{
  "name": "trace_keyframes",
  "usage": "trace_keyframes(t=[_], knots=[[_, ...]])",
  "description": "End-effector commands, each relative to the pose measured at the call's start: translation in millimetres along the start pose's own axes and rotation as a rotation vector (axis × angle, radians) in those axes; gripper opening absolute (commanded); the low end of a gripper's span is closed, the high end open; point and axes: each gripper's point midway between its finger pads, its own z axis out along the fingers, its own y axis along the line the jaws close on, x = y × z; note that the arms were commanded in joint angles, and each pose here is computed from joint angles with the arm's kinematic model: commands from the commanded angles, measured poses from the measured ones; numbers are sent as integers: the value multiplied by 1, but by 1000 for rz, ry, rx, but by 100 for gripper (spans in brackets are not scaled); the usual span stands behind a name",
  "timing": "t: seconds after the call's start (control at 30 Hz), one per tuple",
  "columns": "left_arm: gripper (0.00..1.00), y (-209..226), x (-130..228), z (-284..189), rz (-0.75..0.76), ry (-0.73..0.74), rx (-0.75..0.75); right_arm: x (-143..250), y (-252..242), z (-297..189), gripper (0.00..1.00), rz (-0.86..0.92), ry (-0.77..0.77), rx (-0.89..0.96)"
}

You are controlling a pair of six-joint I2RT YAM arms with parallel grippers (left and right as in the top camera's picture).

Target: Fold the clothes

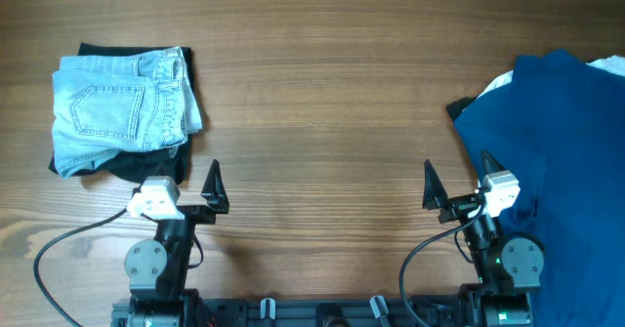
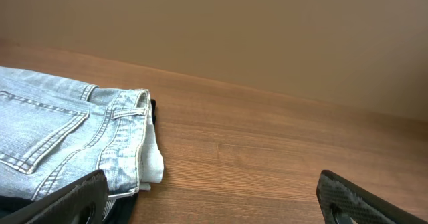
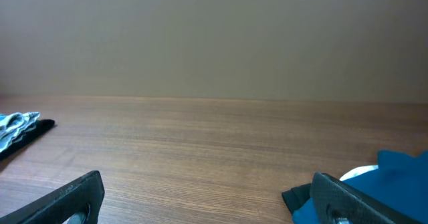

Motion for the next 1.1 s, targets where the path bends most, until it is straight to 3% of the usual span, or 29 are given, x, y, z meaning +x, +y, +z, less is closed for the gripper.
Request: trace_keyframes(t=[0.0,0.53,0.77,0.97,1.07], knots=[[100,2,1,0,8,1,-4,-1,2,0,100,-9,-3,-12],[100,0,0,0,9,-5,6,-5,2,0,100,77,-20,-15],[100,-19,-55,-10,17,-89,50,-61,18,-9,100,207,-117,-101],[100,-22,-73,10,-1,110,2,-70,22,8,100,289,89,-102],[100,-29,-96,36,-16,255,-11,-76,18,30,100,334,272,-62]])
